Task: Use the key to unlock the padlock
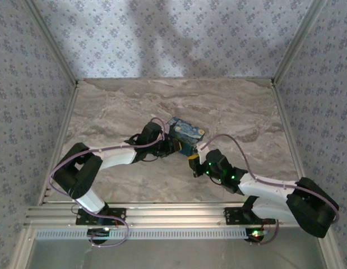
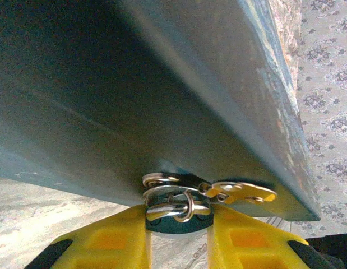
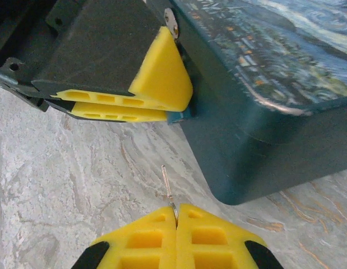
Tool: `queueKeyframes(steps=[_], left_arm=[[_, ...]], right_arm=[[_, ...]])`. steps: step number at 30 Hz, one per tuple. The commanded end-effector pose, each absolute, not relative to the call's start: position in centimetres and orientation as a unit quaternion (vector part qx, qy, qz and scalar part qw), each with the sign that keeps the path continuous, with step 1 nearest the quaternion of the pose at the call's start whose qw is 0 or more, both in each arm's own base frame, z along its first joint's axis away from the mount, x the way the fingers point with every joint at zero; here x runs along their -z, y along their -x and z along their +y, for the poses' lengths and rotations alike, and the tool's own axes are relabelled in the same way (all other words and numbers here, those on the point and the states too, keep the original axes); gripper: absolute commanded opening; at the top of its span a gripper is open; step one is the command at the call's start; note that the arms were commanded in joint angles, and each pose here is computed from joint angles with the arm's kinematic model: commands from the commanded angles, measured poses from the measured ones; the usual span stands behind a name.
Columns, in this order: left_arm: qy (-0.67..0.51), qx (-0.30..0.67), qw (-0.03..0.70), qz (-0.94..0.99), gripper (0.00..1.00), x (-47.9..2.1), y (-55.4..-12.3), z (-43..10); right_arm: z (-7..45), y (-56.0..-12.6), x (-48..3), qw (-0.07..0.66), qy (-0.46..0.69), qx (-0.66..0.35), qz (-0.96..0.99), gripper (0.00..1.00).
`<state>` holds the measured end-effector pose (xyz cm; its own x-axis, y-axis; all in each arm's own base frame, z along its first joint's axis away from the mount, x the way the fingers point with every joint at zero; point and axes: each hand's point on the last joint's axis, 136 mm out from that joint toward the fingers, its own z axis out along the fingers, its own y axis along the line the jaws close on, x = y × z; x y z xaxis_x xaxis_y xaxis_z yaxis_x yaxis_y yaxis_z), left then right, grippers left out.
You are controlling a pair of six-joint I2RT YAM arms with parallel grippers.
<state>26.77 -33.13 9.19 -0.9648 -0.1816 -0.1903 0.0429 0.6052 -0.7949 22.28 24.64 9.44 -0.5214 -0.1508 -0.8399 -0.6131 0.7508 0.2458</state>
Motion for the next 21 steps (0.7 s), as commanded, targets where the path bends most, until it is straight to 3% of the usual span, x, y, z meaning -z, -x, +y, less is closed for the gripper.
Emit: queueKeyframes(steps=[1,21], left_arm=[[0.036,0.476,0.129,0.869,0.26,-11.7,-26.9,-34.5],[0.037,0.48,0.112,0.869,0.26,-11.4,-26.3,-35.2]], right_arm=[[25.2,-22.9,-10.1,0.46,0.237,-0.259,0.815,0.0],[25.2,-24.3,-9.2,0.471,0.226,-0.238,0.819,0.0]])
